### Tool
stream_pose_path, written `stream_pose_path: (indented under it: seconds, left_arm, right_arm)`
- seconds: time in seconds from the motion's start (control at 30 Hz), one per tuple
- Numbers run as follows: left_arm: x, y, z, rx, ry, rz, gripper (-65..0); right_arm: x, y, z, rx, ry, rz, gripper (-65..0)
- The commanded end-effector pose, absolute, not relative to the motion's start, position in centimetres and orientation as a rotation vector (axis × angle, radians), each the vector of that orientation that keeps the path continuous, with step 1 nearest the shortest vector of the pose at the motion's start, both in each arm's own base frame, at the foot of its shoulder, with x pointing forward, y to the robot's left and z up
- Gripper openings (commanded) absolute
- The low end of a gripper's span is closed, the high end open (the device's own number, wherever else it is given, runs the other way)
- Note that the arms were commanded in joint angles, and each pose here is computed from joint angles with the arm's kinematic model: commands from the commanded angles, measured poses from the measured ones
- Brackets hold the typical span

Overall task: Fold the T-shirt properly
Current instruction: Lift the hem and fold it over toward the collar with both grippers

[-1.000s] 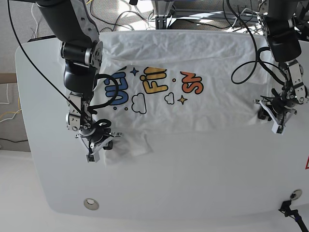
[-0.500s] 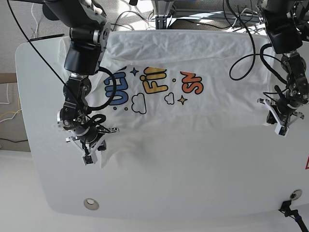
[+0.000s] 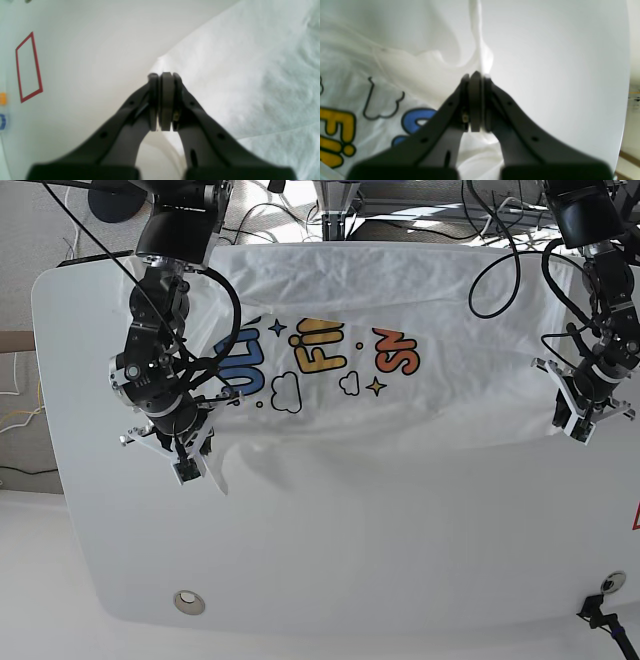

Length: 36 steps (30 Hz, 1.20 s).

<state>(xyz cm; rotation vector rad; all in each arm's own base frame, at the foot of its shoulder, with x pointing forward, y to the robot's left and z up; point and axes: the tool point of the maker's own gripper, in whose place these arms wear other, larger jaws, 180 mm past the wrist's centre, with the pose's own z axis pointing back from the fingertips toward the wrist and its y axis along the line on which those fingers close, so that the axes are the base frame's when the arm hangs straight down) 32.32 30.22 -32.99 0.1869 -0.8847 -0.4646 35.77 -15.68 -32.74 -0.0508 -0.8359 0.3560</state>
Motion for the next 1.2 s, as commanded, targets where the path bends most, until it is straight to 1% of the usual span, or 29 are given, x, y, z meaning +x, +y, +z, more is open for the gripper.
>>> stream_pose_path:
  seconds: [0.0, 0.1, 0.47, 0.7, 0.93, 1.03, 1.17]
  left_arm:
    - [32.9, 30.8, -31.0, 0.222, -0.934, -0.472, -65.0]
    - [32.1, 30.6, -31.0, 0.228, -0.928, -0.489, -65.0]
    - [28.9, 32.0, -32.9, 0.238, -0.849, -0.465, -65.0]
    - [27.0, 32.1, -34.4, 0.228, -0.796, -0.470, -65.0]
    - [26.4, 32.3, -34.8, 0.230, -0.774, -0.475, -65.0]
    - [25.3, 33.3, -35.1, 0.249, -0.726, -0.513, -65.0]
    - [24.5, 32.9, -35.8, 0.241, -0.685, -0.558, -65.0]
  right_arm:
    - [35.8, -16.1, -30.3, -0.095, -0.875, 0.363, -65.0]
    - [33.9, -16.5, -30.5, -0.122, -0.830, 0.365, -65.0]
    - [29.6, -16.7, -34.4, -0.106, -0.706, 0.370, -65.0]
    - [28.2, -17.6, -35.4, -0.121, -0.662, 0.380, -65.0]
    - [26.8, -18.5, -36.4, -0.139, -0.618, 0.394, -65.0]
    - [26.5, -18.5, -36.7, -0.136, -0.606, 0.394, -65.0]
    - [25.9, -18.5, -37.1, -0.134, -0.590, 0.394, -65.0]
